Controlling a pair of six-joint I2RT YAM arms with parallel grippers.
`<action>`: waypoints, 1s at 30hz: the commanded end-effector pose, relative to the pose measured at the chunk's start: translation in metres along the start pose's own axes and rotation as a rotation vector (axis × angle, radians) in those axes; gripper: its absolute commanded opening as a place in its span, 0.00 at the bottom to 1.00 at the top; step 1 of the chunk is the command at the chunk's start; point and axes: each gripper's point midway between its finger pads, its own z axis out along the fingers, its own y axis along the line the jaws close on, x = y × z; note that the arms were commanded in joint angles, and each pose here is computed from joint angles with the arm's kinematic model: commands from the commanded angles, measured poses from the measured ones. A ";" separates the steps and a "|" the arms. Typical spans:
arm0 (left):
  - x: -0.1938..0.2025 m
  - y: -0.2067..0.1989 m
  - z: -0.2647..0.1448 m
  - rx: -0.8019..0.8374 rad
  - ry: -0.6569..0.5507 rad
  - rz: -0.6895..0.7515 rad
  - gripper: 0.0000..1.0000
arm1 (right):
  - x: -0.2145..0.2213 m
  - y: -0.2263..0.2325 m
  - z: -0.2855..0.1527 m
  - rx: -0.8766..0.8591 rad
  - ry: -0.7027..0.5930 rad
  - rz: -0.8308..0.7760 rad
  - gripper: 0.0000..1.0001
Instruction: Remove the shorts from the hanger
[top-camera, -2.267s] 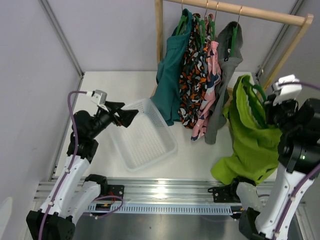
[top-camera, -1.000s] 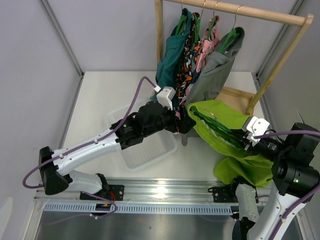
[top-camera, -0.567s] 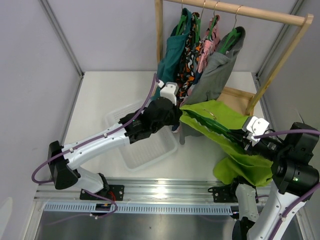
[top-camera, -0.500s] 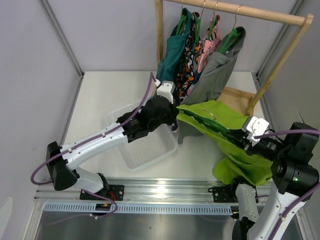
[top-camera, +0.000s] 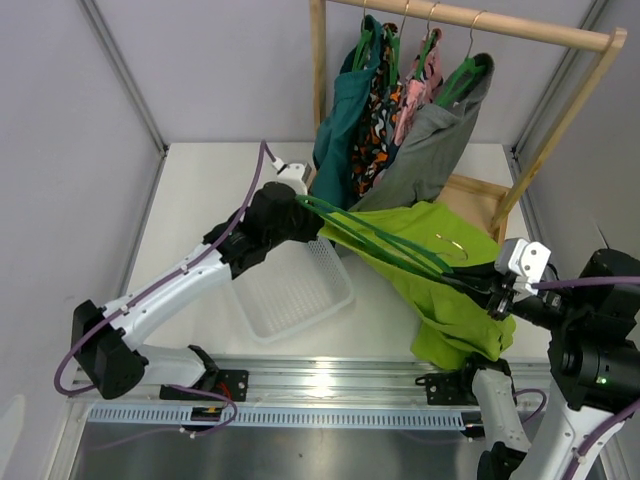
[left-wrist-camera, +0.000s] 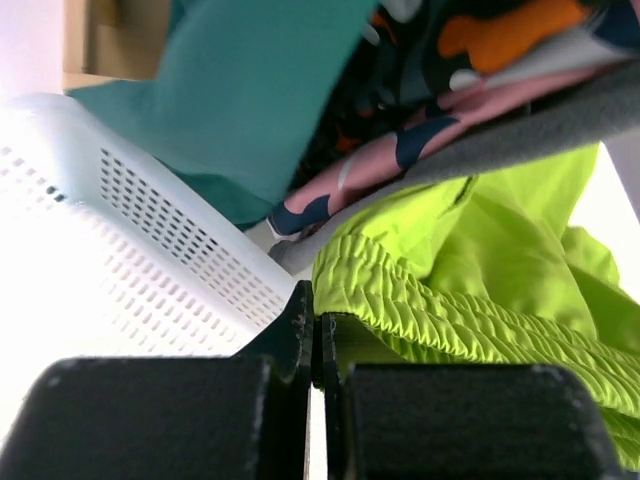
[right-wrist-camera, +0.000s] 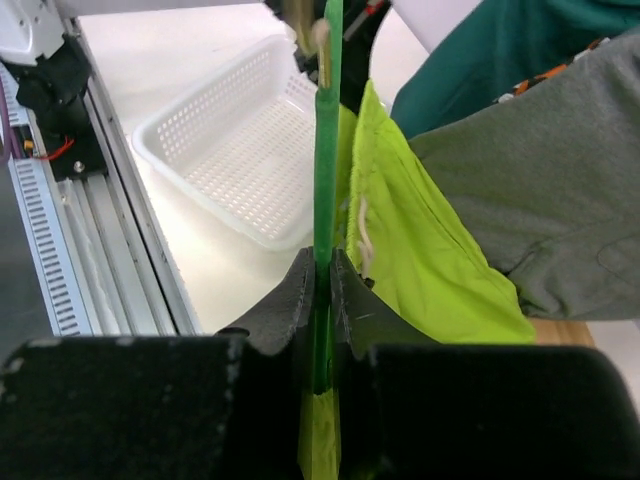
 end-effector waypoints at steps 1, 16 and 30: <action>-0.018 0.003 -0.013 0.059 -0.096 0.043 0.00 | -0.020 -0.012 0.000 0.056 -0.051 0.015 0.00; -0.048 -0.027 -0.092 0.319 -0.330 0.187 0.91 | 0.033 -0.102 0.015 0.217 0.068 0.095 0.00; -0.022 -0.060 -0.169 0.607 -0.385 0.917 0.98 | 0.089 -0.032 0.069 -0.265 0.215 -0.212 0.00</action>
